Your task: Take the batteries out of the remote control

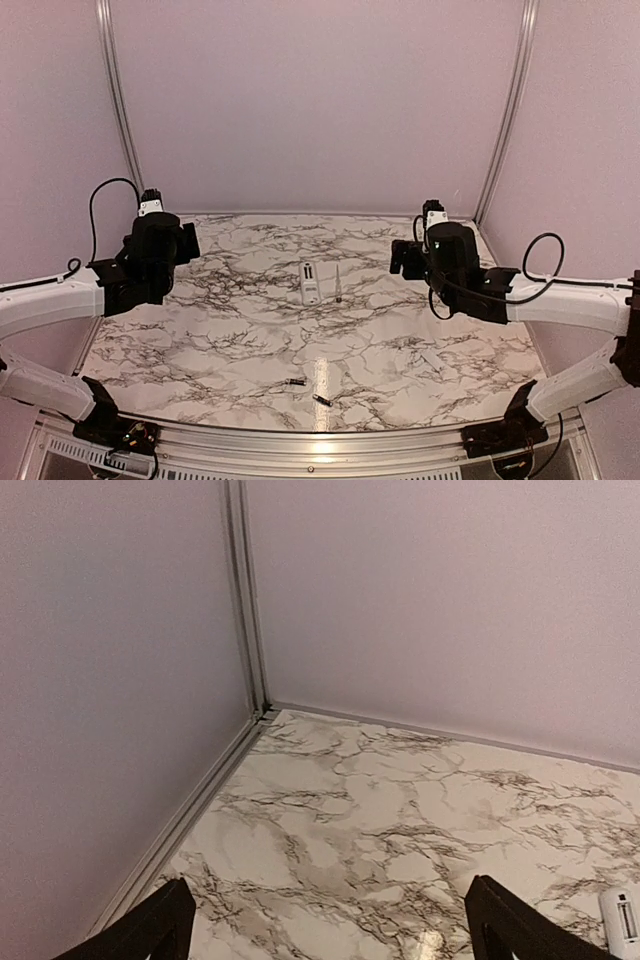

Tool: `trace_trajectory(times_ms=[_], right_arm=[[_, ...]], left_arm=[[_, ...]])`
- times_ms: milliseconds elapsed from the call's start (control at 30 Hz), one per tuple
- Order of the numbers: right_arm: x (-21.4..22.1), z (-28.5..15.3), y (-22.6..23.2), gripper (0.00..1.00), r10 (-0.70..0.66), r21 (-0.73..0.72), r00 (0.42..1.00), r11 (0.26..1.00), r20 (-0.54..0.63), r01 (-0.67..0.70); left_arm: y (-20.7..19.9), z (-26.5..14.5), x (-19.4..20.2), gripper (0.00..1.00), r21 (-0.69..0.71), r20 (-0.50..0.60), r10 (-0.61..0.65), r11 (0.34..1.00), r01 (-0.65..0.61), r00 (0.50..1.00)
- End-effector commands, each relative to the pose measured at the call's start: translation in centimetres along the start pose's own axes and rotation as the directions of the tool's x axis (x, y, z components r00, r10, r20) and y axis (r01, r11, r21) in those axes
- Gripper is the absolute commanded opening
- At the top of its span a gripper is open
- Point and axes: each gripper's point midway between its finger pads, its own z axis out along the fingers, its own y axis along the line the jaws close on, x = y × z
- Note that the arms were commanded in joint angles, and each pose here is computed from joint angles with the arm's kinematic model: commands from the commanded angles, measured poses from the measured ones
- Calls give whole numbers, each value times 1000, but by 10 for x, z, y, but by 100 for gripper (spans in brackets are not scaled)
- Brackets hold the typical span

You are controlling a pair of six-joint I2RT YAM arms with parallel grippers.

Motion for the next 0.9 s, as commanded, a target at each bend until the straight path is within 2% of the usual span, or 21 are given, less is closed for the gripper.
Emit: trace_trajectory(times_ms=[0,100,200,367,500,667,767,867], right_arm=[[-23,0,-44,98,-4,148,998,989,68,-6],[-26,-1,-76,99,-10,255,996,967,88,-13],[-26,-2,-106,98,-15,346,996,938,93,-18],[-14,-1,-143,98,-110,451,991,890,69,67],[-1,-7,-186,98,-89,570,991,821,98,17],[18,-3,-207,98,-155,571,978,820,141,47],[23,3,-205,99,-145,473,965,881,219,24],[26,3,-207,99,-171,441,949,897,265,39]], left_arm=[[71,-4,-8,99,-179,160,-15,983,44,987],[110,-12,2,99,-297,227,46,955,24,973],[133,-7,10,99,-349,226,45,937,38,973],[151,2,26,99,-316,280,39,947,54,959],[152,13,39,99,-218,297,6,974,62,955],[156,32,51,99,-206,278,4,977,55,961],[155,41,55,99,-180,295,-14,981,70,955],[156,51,55,99,-163,297,-31,983,83,954]])
